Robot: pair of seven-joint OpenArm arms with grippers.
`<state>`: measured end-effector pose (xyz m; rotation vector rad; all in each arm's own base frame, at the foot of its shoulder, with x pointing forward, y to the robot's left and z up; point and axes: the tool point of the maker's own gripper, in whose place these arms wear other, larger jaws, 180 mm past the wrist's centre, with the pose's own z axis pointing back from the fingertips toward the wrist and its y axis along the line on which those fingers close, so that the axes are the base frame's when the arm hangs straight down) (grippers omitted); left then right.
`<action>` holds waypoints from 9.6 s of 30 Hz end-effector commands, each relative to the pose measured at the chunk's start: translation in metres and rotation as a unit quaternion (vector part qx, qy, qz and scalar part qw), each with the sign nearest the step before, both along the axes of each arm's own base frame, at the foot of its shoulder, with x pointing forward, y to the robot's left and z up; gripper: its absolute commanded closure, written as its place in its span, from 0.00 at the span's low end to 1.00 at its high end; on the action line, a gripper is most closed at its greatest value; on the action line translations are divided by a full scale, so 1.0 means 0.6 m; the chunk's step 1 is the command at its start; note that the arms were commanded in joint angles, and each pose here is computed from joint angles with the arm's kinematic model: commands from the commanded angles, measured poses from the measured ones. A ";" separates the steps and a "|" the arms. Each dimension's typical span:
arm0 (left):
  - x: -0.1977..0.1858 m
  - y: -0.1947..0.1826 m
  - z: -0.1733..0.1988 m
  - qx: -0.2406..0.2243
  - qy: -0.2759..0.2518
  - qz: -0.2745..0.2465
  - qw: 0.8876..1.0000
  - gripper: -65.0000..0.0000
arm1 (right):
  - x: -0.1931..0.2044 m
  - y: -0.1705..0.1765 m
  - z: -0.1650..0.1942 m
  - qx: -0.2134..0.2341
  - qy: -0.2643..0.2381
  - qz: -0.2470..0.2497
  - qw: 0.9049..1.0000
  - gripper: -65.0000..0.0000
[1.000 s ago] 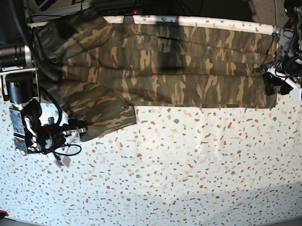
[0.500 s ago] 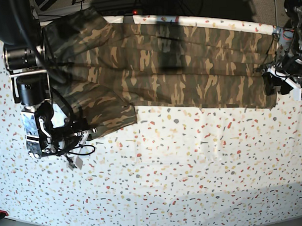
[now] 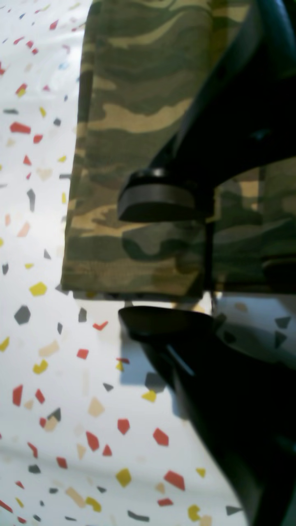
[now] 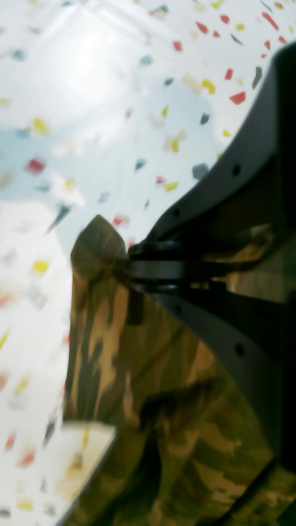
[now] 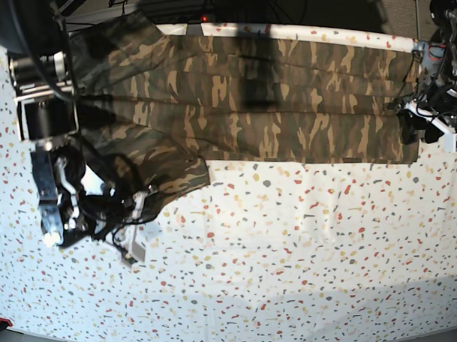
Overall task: Fold the T-shirt properly
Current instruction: 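Grasp the strip end with the right gripper and fold it inward, then move the left gripper to the strip's other end and grasp it, then lift the strip end with the left gripper and fold it toward the right gripper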
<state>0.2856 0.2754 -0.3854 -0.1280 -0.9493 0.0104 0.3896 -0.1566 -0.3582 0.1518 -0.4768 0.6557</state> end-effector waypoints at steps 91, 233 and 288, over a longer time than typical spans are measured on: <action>-0.119 0.077 -0.020 -0.216 -0.047 0.113 0.969 0.51 | -0.224 0.003 0.124 0.117 -0.119 -0.023 0.986 0.59; -0.072 -0.101 0.119 -0.267 -0.150 0.039 0.951 1.00 | -0.229 0.016 0.127 0.138 -0.111 -0.015 0.984 0.59; -0.153 -0.692 0.277 -0.332 -0.113 -0.482 0.803 0.59 | -0.226 0.013 0.128 0.134 -0.116 -0.018 0.984 0.59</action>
